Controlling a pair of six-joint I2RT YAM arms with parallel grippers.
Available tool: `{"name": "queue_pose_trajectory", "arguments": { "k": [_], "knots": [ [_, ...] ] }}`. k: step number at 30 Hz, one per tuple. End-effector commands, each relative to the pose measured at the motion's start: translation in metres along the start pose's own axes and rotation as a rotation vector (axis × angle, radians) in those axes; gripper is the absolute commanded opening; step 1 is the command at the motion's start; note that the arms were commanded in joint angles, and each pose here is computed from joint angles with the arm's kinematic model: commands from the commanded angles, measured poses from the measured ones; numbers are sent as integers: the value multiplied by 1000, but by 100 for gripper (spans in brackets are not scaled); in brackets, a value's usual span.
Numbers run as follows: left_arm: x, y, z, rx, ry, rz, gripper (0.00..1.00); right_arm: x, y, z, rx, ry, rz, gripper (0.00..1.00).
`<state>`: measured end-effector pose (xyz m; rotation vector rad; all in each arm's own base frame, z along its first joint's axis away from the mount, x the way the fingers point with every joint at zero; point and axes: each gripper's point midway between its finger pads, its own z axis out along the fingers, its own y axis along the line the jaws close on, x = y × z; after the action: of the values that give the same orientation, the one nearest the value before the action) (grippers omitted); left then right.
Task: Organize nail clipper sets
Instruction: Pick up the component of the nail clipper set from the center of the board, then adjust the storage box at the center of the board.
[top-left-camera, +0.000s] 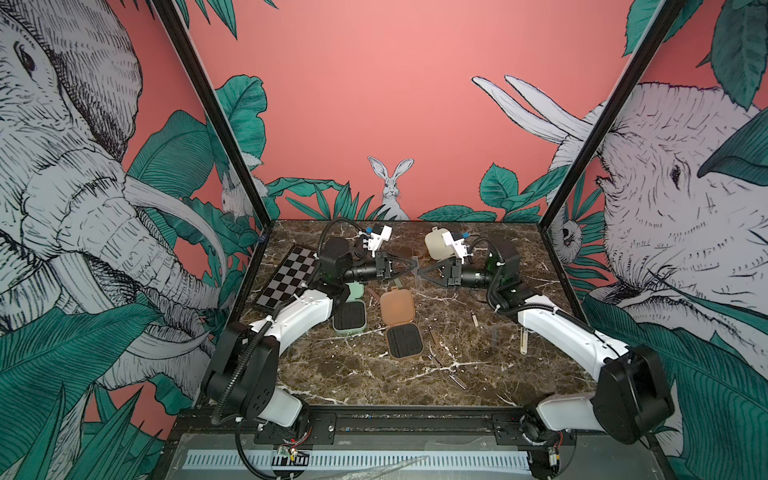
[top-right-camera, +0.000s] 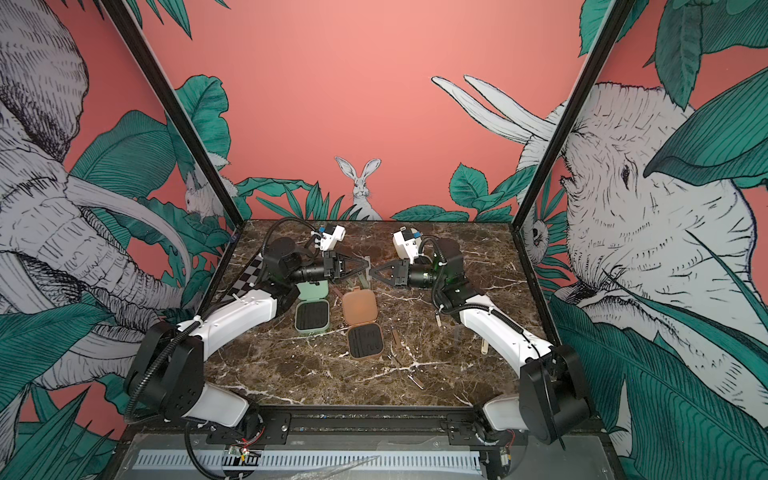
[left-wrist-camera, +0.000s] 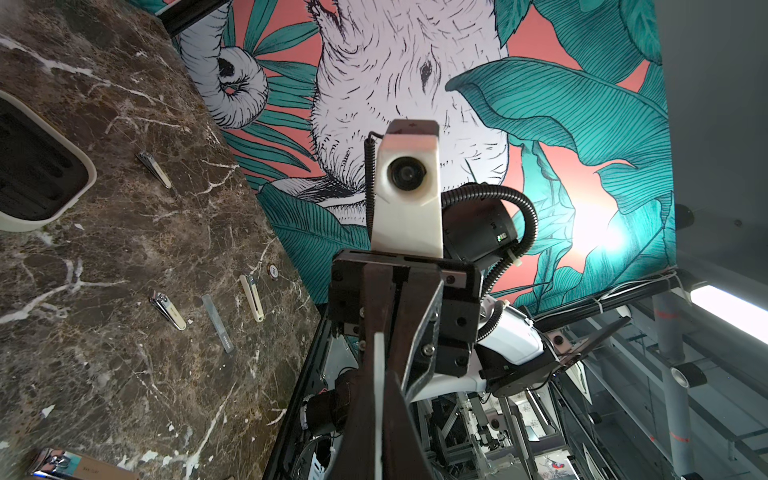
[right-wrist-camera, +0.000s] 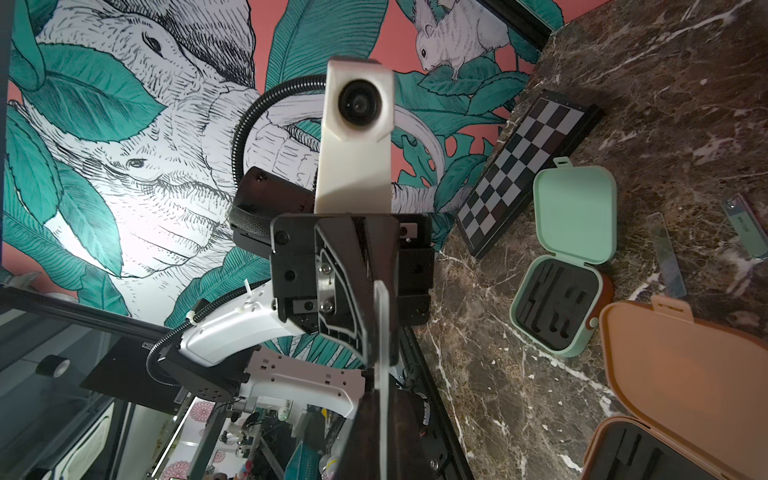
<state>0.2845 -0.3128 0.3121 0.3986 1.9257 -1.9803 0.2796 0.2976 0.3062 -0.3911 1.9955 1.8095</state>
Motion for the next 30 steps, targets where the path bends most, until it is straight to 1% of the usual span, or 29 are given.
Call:
{"name": "queue_pose_trajectory", "arguments": {
  "k": [1, 3, 4, 5, 6, 7, 9, 11, 12, 14, 15, 16, 17, 18, 19, 22, 24, 27, 30],
  "knots": [
    [0, -18, 0, 25, 17, 41, 1, -8, 21, 0, -70, -13, -63, 3],
    [1, -16, -1, 11, 18, 37, 19, -7, 22, 1, -72, -7, -61, 0],
    [1, -17, -1, 7, 21, 39, 30, -7, 22, 1, -70, -5, -62, 0],
    [1, -16, -1, 0, 17, 40, 39, -5, 23, 2, -69, -1, -63, 0],
    [0, -15, -2, -13, 9, 42, 46, -5, 22, 3, -63, 1, -64, 0],
    [0, -13, -4, -32, 7, 41, 50, -4, 21, 2, -50, 3, -64, 0],
    [-7, -9, -15, -80, -19, 41, 52, 1, 15, 1, -13, 9, -62, 0],
    [-19, 2, -38, -153, -84, 26, 53, 8, 6, -3, 42, 16, -60, 0],
    [-26, 10, -55, -209, -122, 21, 53, 13, -1, -6, 83, 22, -55, 0],
    [-26, 33, -87, -402, -139, 35, 52, 23, -22, -14, 208, 31, -51, 0],
    [-22, 47, -102, -563, -109, 100, 52, 31, -34, -20, 279, 45, -47, 0],
    [-12, 60, -112, -709, -34, 164, 52, 38, -47, -27, 356, 57, -40, 0],
    [-7, 73, -118, -819, 22, 208, 52, 43, -59, -33, 426, 66, -35, 0],
    [1, 86, -120, -898, 102, 245, 51, 50, -72, -41, 504, 76, -24, 0],
    [9, 96, -118, -942, 181, 259, 50, 54, -83, -49, 568, 83, -20, 0],
    [25, 127, -111, -1029, 350, 313, 49, 66, -100, -58, 646, 108, -5, 0],
    [28, 141, -107, -1054, 405, 335, 49, 73, -108, -60, 668, 127, 10, 0],
    [26, 155, -105, -1063, 443, 354, 49, 82, -111, -56, 684, 163, 6, 0],
    [24, 162, -98, -1040, 482, 370, 50, 89, -111, -51, 690, 192, -5, 0]
  ]
}}
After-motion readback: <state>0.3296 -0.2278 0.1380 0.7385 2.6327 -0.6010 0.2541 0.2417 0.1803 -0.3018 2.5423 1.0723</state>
